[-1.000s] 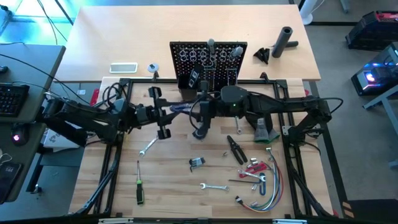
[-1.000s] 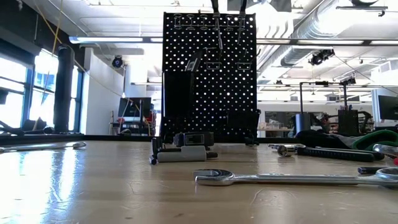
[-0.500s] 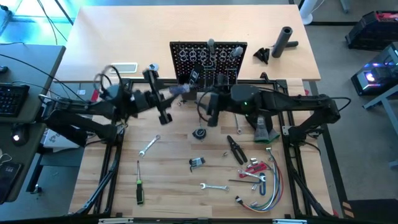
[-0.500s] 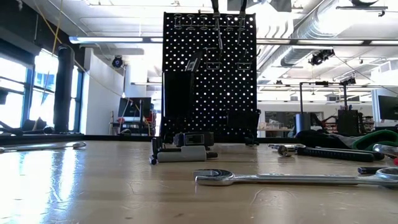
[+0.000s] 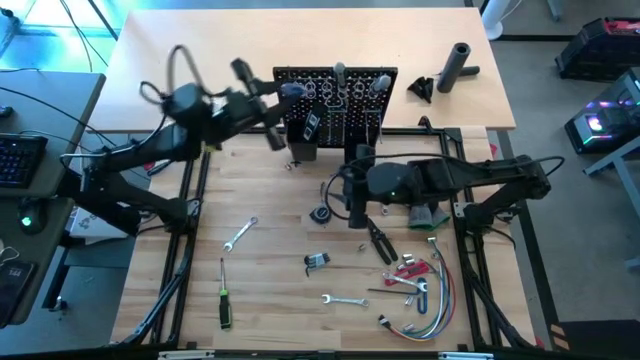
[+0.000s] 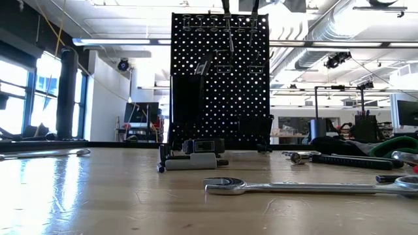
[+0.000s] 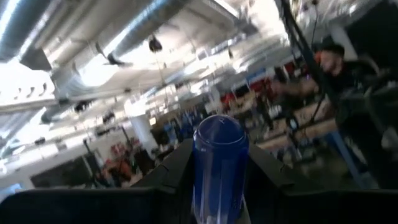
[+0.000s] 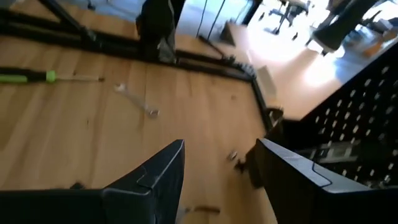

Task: Hang tools onto peg board
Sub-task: Hang the blue screwdriver on the peg board

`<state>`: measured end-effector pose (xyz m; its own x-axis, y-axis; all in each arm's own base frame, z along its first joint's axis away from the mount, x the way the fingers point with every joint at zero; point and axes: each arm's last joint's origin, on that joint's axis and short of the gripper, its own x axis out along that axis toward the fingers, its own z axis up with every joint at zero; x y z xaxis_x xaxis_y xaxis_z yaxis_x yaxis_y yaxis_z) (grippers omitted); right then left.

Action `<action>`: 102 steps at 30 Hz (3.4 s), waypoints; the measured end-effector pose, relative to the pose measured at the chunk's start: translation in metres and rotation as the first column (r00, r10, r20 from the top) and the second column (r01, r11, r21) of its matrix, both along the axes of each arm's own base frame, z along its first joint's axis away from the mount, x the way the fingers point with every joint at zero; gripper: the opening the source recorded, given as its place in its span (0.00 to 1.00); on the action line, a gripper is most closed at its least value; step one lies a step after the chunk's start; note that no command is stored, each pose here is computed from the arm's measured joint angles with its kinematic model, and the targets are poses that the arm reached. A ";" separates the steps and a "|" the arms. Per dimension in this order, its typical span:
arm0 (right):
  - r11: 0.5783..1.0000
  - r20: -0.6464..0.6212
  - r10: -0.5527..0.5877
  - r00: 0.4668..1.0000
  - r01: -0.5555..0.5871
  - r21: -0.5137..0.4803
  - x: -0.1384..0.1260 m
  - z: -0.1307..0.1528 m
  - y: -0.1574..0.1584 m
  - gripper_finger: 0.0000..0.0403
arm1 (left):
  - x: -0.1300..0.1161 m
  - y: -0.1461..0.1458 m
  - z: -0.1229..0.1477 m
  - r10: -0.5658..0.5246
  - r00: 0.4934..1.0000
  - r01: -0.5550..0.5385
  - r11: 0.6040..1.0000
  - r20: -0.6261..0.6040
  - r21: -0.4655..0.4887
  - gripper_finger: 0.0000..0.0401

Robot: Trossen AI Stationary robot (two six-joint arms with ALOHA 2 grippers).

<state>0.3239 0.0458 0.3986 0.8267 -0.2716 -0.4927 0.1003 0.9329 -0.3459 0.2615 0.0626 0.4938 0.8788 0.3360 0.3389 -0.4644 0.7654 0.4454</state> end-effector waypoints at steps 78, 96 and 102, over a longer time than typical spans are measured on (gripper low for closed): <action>0.998 -0.202 -0.061 0.977 0.062 -0.003 -0.013 -0.071 0.033 0.48 | 0.023 0.076 0.029 0.056 0.967 -0.138 0.934 -0.248 -0.329 0.23; 0.999 -0.212 -0.051 0.976 0.052 -0.001 -0.015 -0.072 0.038 0.48 | 0.046 0.104 0.003 0.099 0.944 -0.218 0.903 -0.315 -0.369 0.23; 0.999 -0.214 -0.049 0.976 0.048 -0.007 -0.015 -0.072 0.037 0.48 | 0.045 0.107 0.000 0.111 0.939 -0.243 0.883 -0.326 -0.401 0.23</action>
<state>0.3094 0.0832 0.3270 0.6880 -0.3097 -0.6563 0.0689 0.9281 -0.3658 0.3065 0.1692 0.4933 0.8258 0.5486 -0.1308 -0.5140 0.8275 0.2259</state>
